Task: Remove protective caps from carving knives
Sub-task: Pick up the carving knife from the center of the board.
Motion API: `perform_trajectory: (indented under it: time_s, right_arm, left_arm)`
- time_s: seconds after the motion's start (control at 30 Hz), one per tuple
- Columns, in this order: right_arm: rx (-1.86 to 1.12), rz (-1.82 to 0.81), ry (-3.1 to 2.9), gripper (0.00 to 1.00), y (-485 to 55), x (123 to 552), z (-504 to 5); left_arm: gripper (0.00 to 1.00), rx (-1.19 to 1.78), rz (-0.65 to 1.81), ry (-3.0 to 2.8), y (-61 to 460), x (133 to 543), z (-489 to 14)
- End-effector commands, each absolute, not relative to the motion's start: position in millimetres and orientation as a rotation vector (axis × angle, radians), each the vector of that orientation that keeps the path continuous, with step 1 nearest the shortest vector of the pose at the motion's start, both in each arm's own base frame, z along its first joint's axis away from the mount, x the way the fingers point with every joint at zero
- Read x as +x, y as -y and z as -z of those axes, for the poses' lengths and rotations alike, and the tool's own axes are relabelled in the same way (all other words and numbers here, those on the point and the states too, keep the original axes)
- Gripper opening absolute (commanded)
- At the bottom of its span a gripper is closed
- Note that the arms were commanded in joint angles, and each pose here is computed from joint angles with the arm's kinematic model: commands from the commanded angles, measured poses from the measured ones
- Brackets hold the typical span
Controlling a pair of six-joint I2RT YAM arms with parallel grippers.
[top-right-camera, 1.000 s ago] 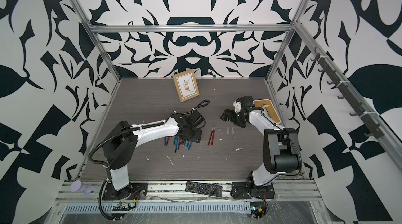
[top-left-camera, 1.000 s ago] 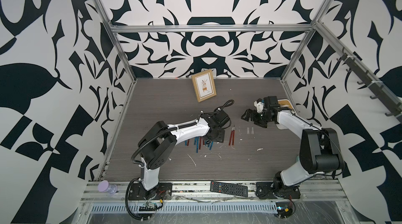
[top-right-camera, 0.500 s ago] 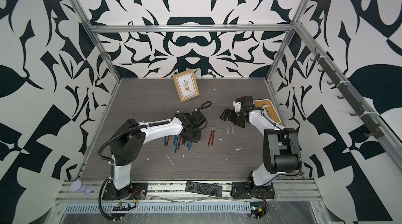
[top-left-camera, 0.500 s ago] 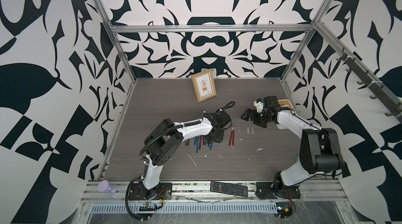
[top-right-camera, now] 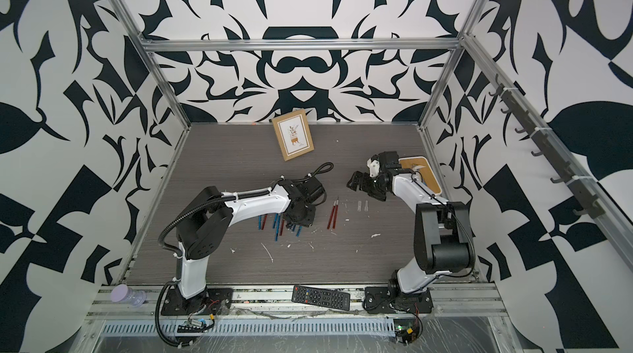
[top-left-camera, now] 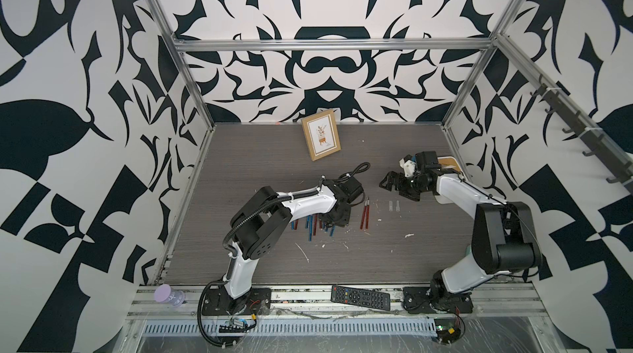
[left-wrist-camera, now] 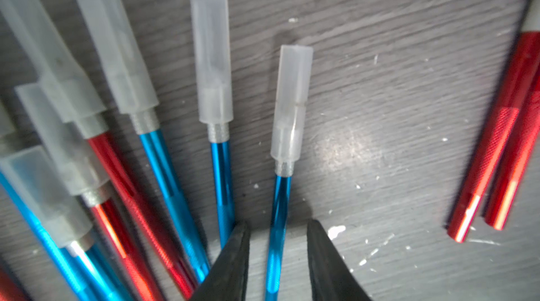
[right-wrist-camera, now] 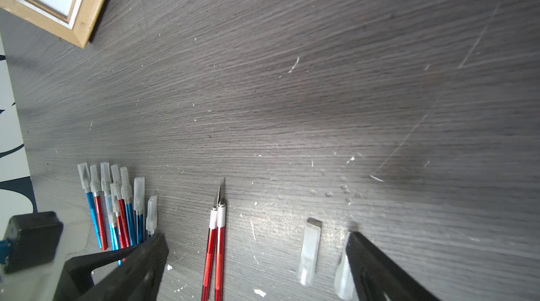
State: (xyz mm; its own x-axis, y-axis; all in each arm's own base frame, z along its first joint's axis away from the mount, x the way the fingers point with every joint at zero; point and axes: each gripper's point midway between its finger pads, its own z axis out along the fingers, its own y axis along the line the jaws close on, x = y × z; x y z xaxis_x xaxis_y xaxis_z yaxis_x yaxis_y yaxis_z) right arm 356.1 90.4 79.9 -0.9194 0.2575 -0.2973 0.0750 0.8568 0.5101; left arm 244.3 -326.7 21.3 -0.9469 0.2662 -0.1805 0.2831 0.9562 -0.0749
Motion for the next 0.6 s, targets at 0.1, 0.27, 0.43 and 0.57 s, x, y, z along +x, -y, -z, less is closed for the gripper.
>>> perform_trajectory:
  time_s: [0.1, 0.27, 0.43, 0.57]
  right_arm:
    - [0.237, -0.725, -2.632, 0.98, -91, 363, -91]
    - [0.246, -0.727, -2.630, 0.97, -91, 364, -90]
    - [0.243, -0.733, -2.627, 0.97, -92, 365, -91]
    - [0.247, -0.736, -2.630, 0.97, -92, 366, -90]
  left_arm:
    - [0.31, 0.402, 0.061, -2.994, 312, 235, -12]
    - [0.24, 0.394, 0.064, -3.014, 309, 230, -8]
    - [0.23, 0.393, 0.060, -3.032, 308, 226, -4]
    - [0.23, 0.392, 0.056, -3.046, 306, 222, -1]
